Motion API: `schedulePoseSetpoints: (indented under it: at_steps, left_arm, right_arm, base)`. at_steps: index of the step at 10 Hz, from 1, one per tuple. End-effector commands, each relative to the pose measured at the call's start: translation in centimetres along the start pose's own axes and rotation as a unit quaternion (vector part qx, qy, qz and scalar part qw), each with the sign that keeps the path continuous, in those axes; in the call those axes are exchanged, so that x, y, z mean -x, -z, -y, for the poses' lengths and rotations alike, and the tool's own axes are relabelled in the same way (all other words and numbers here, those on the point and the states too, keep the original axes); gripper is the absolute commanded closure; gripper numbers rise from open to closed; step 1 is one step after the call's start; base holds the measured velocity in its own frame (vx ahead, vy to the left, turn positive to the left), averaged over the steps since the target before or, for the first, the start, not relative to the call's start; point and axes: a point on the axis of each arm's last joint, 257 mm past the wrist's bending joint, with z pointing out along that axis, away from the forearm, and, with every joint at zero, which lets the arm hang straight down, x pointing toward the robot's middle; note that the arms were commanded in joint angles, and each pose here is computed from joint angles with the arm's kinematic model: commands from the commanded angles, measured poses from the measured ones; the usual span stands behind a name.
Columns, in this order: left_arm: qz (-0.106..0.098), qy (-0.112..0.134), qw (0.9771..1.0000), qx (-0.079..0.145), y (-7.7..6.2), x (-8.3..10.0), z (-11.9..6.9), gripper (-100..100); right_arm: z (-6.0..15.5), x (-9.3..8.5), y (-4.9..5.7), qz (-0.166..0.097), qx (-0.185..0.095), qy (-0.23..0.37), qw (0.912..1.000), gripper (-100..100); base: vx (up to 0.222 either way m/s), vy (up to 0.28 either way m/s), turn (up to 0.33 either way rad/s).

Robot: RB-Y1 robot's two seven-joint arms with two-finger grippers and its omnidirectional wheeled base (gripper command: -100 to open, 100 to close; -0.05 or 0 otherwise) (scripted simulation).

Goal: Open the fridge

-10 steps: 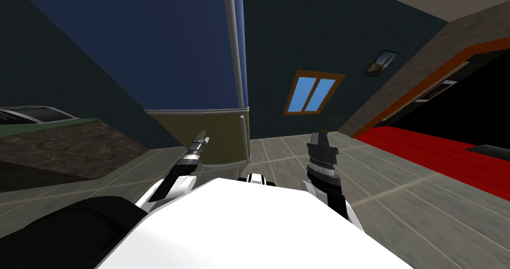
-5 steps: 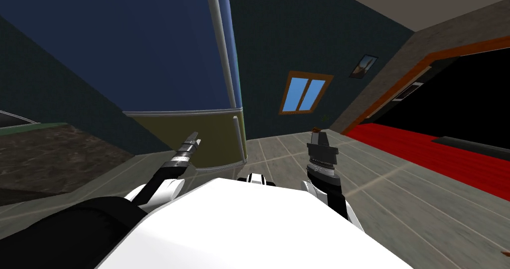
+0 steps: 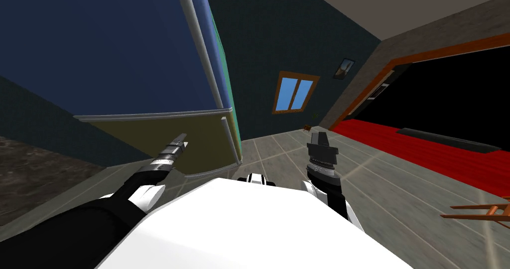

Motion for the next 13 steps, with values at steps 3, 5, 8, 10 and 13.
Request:
schedulePoseSetpoints:
  at_steps: [3, 5, 8, 10, 13]
  left_arm:
    - [0.017, -0.054, 0.9973, 0.047, 0.5, 6.1, -1.8, -100]
    - [0.024, -0.083, 0.9938, 0.07, 0.5, 9.3, -2.3, -100]
    - [0.036, -0.116, 0.9888, 0.086, 0.3, 13.0, -1.9, -100]
    - [0.04, -0.131, 0.9862, 0.094, 0.2, 14.6, -1.6, -100]
    - [0.048, -0.167, 0.9785, 0.111, -0.6, 18.6, -0.4, -100]
  right_arm:
    - [0.0, 0.0, 0.0, 0.0, 0.0, 0.0, 1.0, 0]
    - [0.0, 0.0, 0.0, 0.0, 0.0, 0.0, 1.0, 0]
    - [0.0, 0.0, 0.0, 0.0, 0.0, 0.0, 1.0, 0]
    - [0.0, 0.0, 0.0, 0.0, 0.0, 0.0, 1.0, 0]
    - [0.0, 0.0, 0.0, 0.0, 0.0, 0.0, 1.0, 0]
  base:
    - [0.033, -0.088, -0.129]
    - [0.068, -0.135, -0.212]
    - [0.048, -0.092, -0.129]
    - [0.052, -0.098, -0.131]
    - [0.048, -0.095, -0.159]
